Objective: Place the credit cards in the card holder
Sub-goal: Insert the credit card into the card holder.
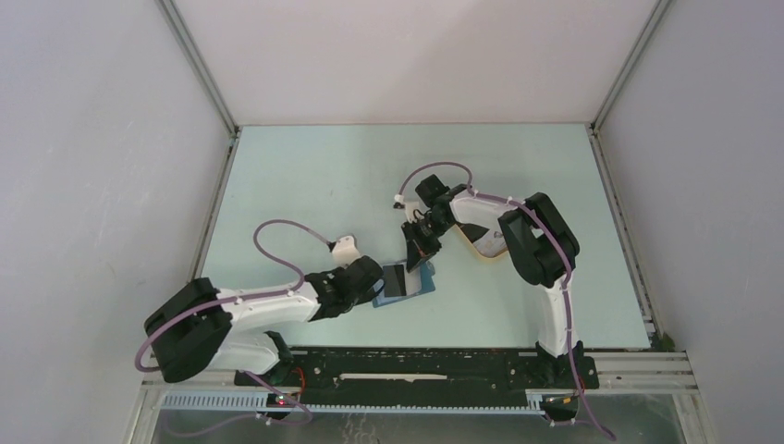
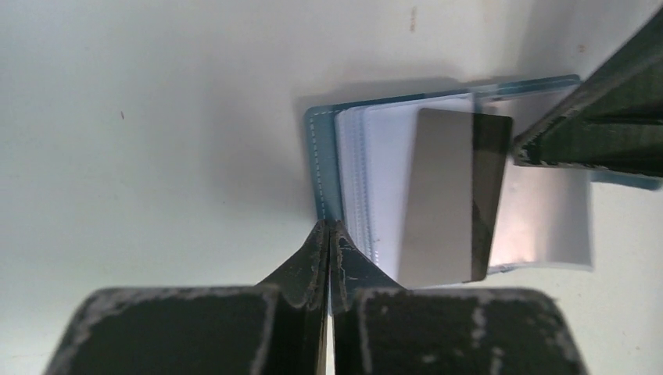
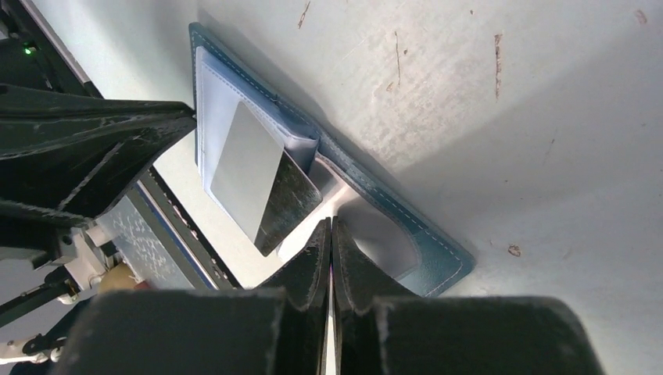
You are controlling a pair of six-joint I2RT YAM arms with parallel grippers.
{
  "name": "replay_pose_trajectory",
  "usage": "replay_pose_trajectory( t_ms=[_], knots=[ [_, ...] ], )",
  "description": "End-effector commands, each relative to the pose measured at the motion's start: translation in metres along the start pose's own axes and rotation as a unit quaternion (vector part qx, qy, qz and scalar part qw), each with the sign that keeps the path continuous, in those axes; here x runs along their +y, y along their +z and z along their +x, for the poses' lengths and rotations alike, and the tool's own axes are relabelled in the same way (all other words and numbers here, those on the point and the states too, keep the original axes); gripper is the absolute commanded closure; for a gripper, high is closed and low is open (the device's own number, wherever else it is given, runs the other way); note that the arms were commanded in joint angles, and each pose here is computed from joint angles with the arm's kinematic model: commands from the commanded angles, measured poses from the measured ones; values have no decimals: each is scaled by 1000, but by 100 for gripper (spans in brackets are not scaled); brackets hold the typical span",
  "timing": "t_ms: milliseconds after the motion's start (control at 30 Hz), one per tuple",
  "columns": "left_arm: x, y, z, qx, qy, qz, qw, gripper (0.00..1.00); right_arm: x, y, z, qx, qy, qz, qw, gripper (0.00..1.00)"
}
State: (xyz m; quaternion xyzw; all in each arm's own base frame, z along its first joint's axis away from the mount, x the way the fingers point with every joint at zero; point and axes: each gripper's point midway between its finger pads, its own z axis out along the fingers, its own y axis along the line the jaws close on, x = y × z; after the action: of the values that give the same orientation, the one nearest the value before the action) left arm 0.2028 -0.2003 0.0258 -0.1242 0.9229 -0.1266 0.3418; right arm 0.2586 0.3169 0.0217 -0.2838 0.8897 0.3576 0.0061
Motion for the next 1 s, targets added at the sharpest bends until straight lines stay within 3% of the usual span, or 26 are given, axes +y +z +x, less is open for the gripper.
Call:
replay_pose_trajectory(
  t_ms=[0, 567, 967],
  knots=[
    [-19, 6, -11, -11, -75, -3, 997, 96, 6, -6, -11, -15, -16, 12, 1000, 93],
    [-29, 20, 2, 19, -75, -13, 997, 97, 22, -1, -11, -17, -48, 29, 998, 94],
    [-32, 18, 1, 16, -74, 2, 997, 98, 43, -5, -8, -13, -54, -13, 998, 94]
  ],
)
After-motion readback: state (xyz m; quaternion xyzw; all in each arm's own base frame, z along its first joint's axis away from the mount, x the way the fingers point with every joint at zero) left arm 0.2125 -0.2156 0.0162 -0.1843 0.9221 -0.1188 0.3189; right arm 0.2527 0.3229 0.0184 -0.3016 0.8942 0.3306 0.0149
